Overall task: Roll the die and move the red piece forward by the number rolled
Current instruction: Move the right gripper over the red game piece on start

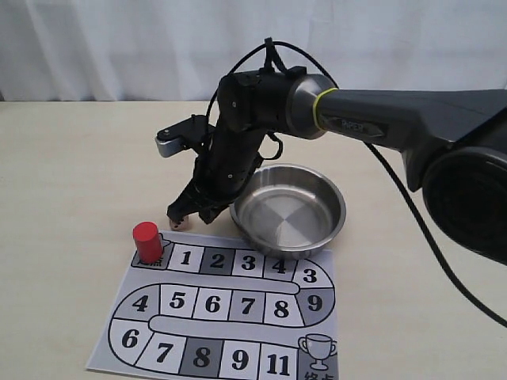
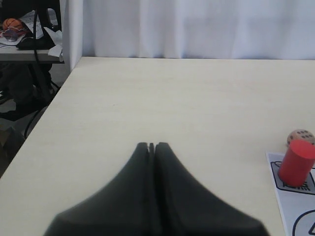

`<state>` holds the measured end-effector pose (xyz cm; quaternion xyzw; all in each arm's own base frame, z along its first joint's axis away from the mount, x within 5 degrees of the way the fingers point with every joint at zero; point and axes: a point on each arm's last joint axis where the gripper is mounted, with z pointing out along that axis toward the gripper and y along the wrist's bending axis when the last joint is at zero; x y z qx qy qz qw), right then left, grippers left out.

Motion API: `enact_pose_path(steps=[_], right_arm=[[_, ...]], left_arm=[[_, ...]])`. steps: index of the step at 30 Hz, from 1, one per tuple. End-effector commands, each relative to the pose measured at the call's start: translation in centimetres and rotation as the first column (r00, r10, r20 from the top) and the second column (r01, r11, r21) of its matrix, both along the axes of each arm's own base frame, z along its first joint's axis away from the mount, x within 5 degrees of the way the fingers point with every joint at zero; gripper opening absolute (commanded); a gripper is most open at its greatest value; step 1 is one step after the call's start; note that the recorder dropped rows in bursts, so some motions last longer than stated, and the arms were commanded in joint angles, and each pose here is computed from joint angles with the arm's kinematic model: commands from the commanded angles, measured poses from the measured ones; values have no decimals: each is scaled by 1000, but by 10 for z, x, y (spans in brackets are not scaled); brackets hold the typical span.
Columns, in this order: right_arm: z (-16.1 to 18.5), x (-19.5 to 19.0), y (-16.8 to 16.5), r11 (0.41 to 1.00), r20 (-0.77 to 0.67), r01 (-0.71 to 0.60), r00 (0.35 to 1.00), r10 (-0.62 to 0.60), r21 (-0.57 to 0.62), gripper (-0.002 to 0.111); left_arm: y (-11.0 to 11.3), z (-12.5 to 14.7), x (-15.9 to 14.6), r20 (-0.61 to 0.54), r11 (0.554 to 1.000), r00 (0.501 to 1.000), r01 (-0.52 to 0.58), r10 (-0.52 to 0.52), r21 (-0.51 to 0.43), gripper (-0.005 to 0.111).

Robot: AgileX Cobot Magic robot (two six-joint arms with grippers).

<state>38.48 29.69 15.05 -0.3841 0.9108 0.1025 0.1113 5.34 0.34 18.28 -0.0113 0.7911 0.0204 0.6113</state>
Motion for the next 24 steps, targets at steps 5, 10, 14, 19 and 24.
enact_pose_path(steps=[5, 10, 14, 19, 24], right_arm=[[-8, -2, 6, 998, -22, -44, 999, 45, 42, 4], [-21, 0, 7, 999, -31, -40, 999, 41, 34, 4], [-25, 3, 8, 998, -7, -32, 999, 33, 46, 4], [-25, 3, 9, 998, -3, -37, 999, 37, 49, 4], [-25, 3, 9, 998, -1, -42, 999, 42, 48, 4]], left_arm=[[0, 1, 0, 12, 1000, 1000, 0, 0, -5, 0], [0, 1, 0, 12, 1000, 1000, 0, 0, -5, 0], [0, 1, 0, 12, 1000, 1000, 0, 0, -6, 0], [0, 1, 0, 12, 1000, 1000, 0, 0, -6, 0], [0, 1, 0, 12, 1000, 1000, 0, 0, -6, 0]])
